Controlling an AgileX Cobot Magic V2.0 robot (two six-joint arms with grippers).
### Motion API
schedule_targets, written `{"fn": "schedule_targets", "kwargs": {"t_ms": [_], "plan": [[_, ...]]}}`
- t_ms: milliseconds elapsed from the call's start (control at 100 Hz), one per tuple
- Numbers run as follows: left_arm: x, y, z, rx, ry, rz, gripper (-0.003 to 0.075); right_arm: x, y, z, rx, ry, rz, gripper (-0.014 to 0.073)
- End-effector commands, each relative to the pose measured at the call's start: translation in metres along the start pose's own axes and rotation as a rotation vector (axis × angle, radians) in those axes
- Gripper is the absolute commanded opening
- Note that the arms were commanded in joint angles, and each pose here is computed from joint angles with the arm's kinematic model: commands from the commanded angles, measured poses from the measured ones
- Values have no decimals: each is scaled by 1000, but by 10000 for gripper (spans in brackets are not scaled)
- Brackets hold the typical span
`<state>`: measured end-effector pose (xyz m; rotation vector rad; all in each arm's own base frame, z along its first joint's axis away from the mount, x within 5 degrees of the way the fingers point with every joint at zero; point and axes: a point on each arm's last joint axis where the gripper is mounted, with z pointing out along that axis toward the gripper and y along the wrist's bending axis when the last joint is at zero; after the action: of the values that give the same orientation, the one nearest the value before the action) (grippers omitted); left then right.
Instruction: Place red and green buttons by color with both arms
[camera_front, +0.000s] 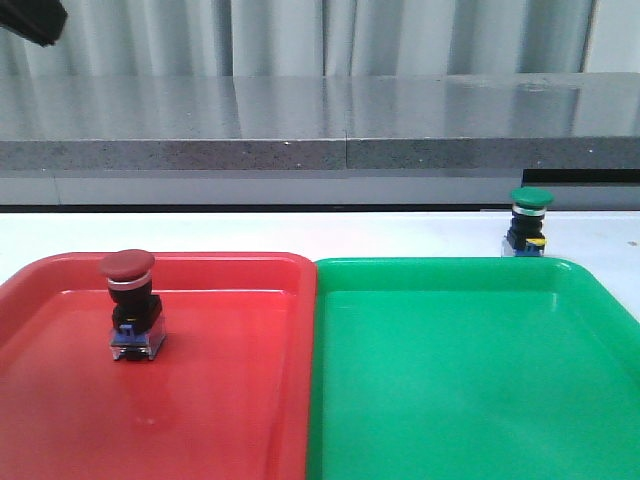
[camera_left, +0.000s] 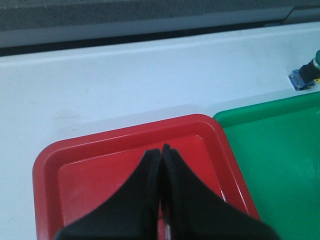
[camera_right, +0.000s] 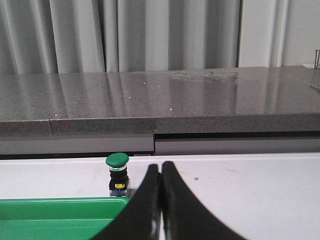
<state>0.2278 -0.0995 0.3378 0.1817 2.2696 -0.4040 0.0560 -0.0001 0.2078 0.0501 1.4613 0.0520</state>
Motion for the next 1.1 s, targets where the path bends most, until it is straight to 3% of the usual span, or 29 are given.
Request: {"fn": "schedule_targets", "kwargs": {"t_ms": [0, 190, 650, 800, 1090], "plan": [[-5, -4, -31, 44, -170, 8, -20, -15, 1, -2, -7, -120, -15, -64], [24, 4, -57, 61, -289, 18, -20, -15, 1, -2, -7, -120, -15, -64], [99, 25, -104, 37, -410, 93, -20, -15, 1, -2, -7, -120, -15, -64], [113, 31, -113, 75, -458, -149, -20, -15, 1, -2, -7, -120, -15, -64], [128, 41, -115, 7, -506, -123, -20, -15, 1, -2, -7, -120, -15, -64]]}}
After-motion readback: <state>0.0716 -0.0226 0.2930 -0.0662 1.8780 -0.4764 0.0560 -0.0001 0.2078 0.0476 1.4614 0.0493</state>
